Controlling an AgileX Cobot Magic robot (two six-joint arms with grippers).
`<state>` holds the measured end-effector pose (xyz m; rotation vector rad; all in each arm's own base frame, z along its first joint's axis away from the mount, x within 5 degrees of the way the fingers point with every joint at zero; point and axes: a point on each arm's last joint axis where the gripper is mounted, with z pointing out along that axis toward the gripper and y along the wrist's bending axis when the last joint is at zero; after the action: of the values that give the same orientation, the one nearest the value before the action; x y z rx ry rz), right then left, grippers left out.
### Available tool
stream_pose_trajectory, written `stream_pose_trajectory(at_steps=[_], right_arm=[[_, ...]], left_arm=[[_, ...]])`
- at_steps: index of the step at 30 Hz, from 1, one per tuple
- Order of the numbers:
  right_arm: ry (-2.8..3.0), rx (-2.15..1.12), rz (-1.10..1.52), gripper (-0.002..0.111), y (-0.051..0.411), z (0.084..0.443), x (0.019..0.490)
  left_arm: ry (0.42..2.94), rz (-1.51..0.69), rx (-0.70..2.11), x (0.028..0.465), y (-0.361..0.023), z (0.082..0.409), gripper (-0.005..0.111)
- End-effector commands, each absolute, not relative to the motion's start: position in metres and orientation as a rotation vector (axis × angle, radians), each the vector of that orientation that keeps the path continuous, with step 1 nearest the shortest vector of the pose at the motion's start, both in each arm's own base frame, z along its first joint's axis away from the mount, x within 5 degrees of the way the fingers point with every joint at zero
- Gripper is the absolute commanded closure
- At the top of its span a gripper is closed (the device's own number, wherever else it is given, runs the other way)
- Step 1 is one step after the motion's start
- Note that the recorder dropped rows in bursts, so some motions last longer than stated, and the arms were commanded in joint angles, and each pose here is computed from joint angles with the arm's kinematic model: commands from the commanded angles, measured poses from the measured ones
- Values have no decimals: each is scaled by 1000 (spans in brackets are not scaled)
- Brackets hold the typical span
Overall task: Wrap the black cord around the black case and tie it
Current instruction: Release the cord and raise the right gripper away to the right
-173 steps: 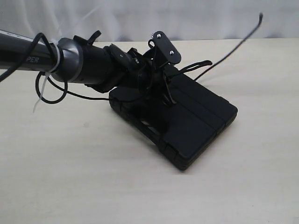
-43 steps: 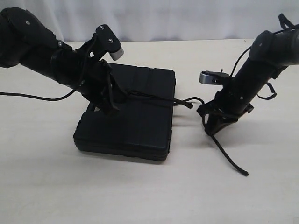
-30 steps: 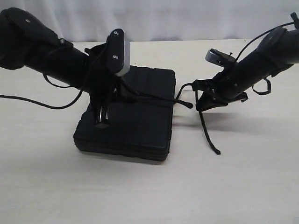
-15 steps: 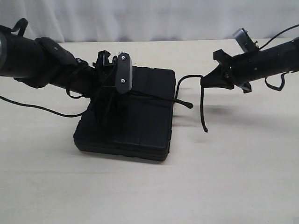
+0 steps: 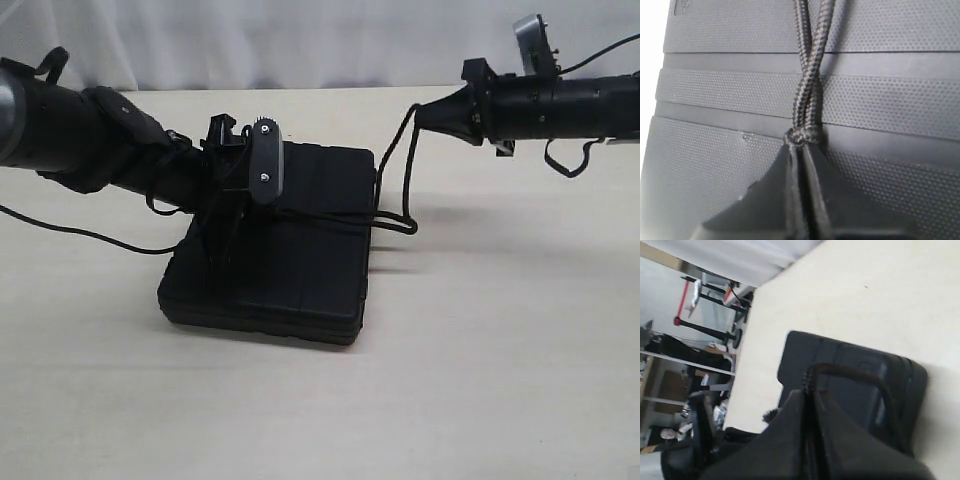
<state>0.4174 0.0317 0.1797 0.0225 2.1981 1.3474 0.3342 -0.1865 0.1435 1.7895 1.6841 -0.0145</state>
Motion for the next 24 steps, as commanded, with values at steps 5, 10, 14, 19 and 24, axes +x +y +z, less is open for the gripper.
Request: stream_pose_trajectory(at_steps=[5,10,14,19,24], right_arm=[[2066,-148,1364,104,36,191,416],[2037,-189,1432,104,42,197,413],[1975,-278,1419,104,44,218,407],[1997,-324,1407,103,45,242,396],[2271,-83,1207,88,38,228,362]], left_arm=[[1662,-41,1836,332,-188,138,107],[1675,-15,1809,334,-187,139,107],[1680,-15,1801,334,-187,139,107],[1754,54,1671,342,-184,141,107],[1912,227,1337,362,-172,153,107]])
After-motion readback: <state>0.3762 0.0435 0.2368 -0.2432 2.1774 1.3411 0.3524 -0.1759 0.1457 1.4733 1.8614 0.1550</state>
